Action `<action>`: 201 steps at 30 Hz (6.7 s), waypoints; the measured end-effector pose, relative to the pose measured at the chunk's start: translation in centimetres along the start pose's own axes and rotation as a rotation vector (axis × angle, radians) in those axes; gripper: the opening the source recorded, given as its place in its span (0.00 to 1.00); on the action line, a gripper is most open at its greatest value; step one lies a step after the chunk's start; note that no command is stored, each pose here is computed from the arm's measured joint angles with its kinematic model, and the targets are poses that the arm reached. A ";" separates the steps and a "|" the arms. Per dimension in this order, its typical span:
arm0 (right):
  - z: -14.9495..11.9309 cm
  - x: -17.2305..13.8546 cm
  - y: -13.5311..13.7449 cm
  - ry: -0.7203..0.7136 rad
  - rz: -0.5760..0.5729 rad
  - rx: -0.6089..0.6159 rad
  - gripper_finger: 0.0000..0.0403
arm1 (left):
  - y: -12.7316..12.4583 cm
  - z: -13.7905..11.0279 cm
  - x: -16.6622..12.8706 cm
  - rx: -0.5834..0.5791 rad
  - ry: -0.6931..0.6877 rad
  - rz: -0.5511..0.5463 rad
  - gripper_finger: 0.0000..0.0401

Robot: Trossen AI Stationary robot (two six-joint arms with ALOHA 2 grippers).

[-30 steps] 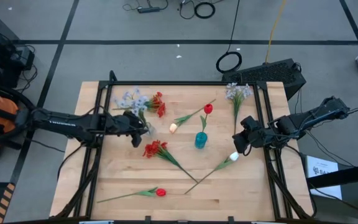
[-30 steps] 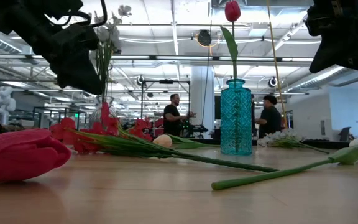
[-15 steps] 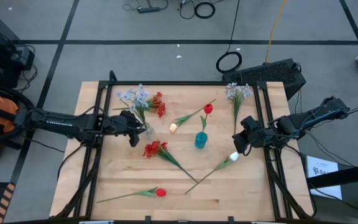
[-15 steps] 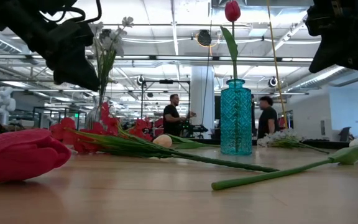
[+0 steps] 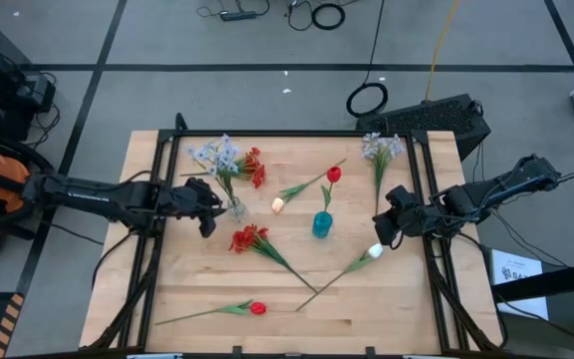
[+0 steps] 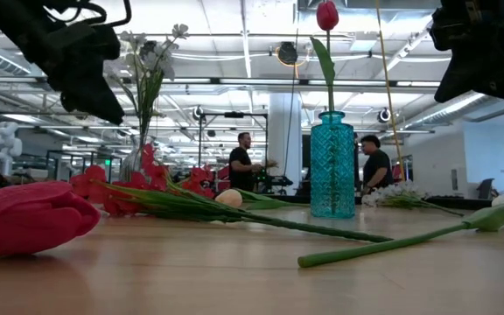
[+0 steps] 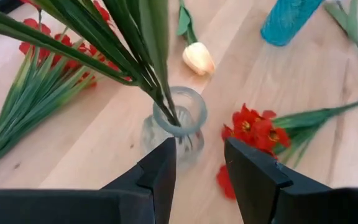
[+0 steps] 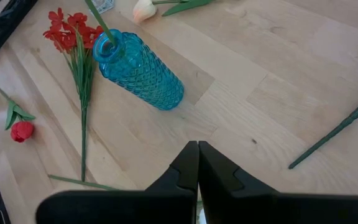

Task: Sort flowers into vase by color
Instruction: Put the left white flowers into the transparent vase, then put the red tulip into the blue vase

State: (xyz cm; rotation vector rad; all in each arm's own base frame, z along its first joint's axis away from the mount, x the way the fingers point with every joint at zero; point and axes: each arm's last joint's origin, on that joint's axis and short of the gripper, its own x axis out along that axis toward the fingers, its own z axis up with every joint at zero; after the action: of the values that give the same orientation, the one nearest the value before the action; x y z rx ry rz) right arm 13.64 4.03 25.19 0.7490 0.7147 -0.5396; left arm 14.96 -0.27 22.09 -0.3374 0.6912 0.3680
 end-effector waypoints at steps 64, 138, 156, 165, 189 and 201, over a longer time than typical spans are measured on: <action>0.0 0.0 0.0 0.001 0.003 -0.063 0.00 | -15.6 -2.7 5.4 -0.373 0.258 -0.111 0.35; -2.6 -2.5 4.1 -0.262 0.305 -0.252 0.00 | -21.3 12.1 0.5 0.132 -0.411 -0.001 0.00; 0.9 1.6 11.3 -0.658 0.305 -0.518 0.33 | -19.2 17.5 1.7 0.149 -0.605 -0.119 0.00; 2.8 3.3 14.4 -0.681 0.229 -0.619 0.44 | -19.7 17.1 2.7 0.170 -0.579 -0.152 0.00; 4.0 3.4 16.8 -0.636 0.248 -0.686 0.02 | -20.4 16.9 2.7 0.158 -0.603 -0.185 0.01; 5.0 1.0 15.5 -0.695 0.148 -0.695 0.01 | -20.6 16.8 2.2 0.169 -0.602 -0.218 0.20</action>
State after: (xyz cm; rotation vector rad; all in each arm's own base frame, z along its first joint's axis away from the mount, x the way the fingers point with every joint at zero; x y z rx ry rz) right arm 26.52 9.63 33.53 -0.0574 0.1572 -0.3419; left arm 34.73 -10.96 36.46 -0.1250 0.0902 0.1839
